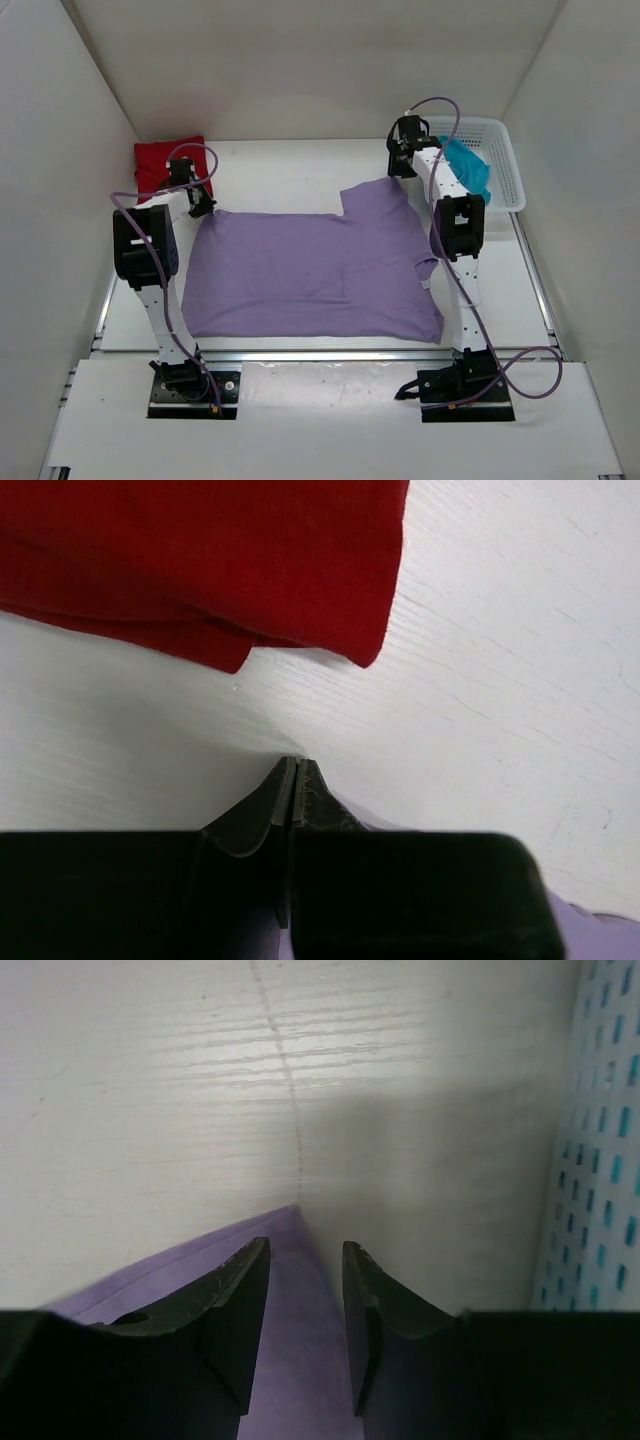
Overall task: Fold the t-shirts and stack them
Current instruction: Grap the side of the flattened tshirt furthest away from the robot with both arms, then fold the other side of the tshirt into a rectangle, then rotate the tshirt 90 degrees
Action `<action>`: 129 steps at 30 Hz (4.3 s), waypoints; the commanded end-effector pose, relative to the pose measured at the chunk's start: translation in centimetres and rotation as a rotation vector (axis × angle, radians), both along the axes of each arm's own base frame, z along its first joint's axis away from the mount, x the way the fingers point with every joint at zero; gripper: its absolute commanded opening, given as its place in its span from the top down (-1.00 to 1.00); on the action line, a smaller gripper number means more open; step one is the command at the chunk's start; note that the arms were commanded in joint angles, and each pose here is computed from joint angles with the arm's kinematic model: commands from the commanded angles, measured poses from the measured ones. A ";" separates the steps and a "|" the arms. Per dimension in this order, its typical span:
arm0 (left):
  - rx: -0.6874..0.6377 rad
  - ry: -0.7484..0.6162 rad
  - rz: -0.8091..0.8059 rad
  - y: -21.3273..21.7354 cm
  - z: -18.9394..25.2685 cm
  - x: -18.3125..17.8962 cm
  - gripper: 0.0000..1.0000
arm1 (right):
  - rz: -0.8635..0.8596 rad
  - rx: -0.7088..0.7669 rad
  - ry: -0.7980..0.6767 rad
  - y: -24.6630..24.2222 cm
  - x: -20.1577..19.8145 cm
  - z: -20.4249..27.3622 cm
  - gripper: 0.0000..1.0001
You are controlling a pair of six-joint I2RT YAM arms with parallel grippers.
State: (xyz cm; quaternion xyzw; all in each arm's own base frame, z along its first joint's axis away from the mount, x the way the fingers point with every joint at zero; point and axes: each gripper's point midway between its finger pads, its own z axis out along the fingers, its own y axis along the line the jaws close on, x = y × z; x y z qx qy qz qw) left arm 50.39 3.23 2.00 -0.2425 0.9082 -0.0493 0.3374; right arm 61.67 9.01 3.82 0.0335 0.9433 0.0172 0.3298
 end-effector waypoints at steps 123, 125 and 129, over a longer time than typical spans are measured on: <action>-0.076 -0.285 0.393 5.2 7.8 -21.1 -0.17 | 0.162 0.058 0.096 -3.1 -46.0 11.3 0.65; -0.060 -0.311 0.384 5.0 8.6 -20.8 -0.79 | 0.160 0.038 0.079 -3.3 -46.0 12.2 0.57; -0.022 -0.415 0.251 2.5 11.5 -19.7 -0.73 | 0.279 0.138 0.037 0.0 -45.6 13.1 0.76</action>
